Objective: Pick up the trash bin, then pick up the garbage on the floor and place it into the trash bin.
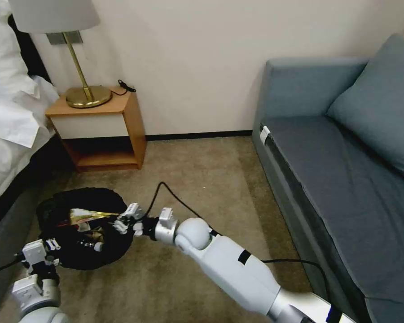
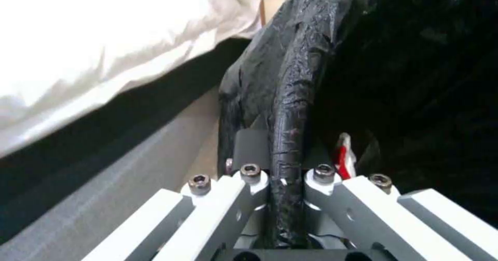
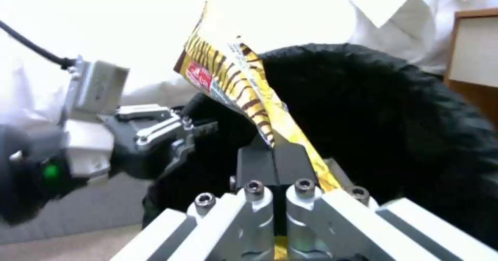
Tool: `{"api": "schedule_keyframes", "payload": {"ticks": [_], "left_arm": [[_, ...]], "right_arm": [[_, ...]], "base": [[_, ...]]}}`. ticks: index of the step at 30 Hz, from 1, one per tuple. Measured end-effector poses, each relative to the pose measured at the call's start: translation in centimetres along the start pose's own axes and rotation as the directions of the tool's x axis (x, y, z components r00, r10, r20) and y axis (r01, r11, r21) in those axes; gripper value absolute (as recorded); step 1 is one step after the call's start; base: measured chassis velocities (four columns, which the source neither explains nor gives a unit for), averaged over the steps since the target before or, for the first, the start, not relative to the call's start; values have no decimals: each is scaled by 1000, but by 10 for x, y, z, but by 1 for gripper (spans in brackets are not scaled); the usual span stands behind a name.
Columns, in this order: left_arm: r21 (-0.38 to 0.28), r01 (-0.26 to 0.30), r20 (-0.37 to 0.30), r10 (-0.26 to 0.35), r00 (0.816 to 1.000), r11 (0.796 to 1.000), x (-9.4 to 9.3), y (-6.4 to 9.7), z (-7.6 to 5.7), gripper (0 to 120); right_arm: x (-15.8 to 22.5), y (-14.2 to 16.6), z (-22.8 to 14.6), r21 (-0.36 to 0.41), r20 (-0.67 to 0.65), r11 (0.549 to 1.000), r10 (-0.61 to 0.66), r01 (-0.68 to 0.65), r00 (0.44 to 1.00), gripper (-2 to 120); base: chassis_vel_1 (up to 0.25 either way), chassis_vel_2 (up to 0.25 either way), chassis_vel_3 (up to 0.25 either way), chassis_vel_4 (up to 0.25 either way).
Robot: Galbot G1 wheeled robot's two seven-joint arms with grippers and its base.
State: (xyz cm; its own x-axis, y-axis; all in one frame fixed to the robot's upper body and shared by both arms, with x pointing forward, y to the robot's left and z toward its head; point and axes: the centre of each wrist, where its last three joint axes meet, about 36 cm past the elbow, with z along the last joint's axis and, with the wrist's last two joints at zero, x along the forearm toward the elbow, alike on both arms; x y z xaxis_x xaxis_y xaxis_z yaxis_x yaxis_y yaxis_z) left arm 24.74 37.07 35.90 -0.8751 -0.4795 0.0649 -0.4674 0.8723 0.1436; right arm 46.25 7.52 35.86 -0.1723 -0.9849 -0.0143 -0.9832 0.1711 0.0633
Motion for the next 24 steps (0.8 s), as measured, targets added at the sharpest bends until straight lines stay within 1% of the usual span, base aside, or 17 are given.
{"api": "schedule_keyframes", "payload": {"ticks": [3, 5, 10, 16, 18, 20, 21, 22, 23, 24], "left_arm": [[-11, -3, 9, 4, 1000, 1000, 6, -3, -2, 4], [-12, -4, 16, 5, 1000, 1000, 11, -7, -4, 4], [-7, -6, 33, 6, 999, 1000, 15, -11, -11, 4], [-5, -11, 33, 12, 999, 1000, 18, -11, -14, 4], [-2, -13, 28, 13, 1000, 1000, 18, -13, -13, 4], [2, -13, 17, 13, 1000, 1000, 18, -15, -10, 4], [2, -13, 17, 13, 1000, 1000, 18, -15, -10, 4], [2, -11, 13, 11, 1000, 1000, 17, -16, -8, 4], [1, -9, 8, 9, 1000, 1000, 17, -16, -6, 4], [2, -8, 1, 8, 1000, 1000, 17, -17, -5, 4]], "right_arm": [[-10, -3, -1, -2, -1, 1000, 2, -2, 1000, 0], [-14, -11, 3, -4, -13, 1000, 19, -19, 1000, 0], [-4, -36, 25, -10, -68, 995, 99, -100, 993, 0], [0, -39, 34, -7, -93, 991, 133, -134, 987, 1], [-1, -35, 35, -6, -92, 992, 127, -128, 988, 8], [-3, -31, 32, -3, -82, 993, 119, -120, 990, 17], [-3, -31, 32, -3, -82, 993, 119, -120, 990, 17], [-4, -29, 30, -1, -77, 993, 116, -117, 990, 23], [-5, -27, 29, 1, -72, 994, 114, -114, 991, 26], [-7, -25, 26, 4, -66, 994, 109, -109, 992, 33]], "base": [[0, 0, 0, 0], [0, 0, 0, 0], [0, 0, 0, 0], [0, 0, 0, 0], [0, 0, 0, 0], [0, 0, 0, 0], [0, 0, 0, 0], [0, 0, 0, 0], [0, 0, 0, 0], [0, 0, 0, 0]]}}
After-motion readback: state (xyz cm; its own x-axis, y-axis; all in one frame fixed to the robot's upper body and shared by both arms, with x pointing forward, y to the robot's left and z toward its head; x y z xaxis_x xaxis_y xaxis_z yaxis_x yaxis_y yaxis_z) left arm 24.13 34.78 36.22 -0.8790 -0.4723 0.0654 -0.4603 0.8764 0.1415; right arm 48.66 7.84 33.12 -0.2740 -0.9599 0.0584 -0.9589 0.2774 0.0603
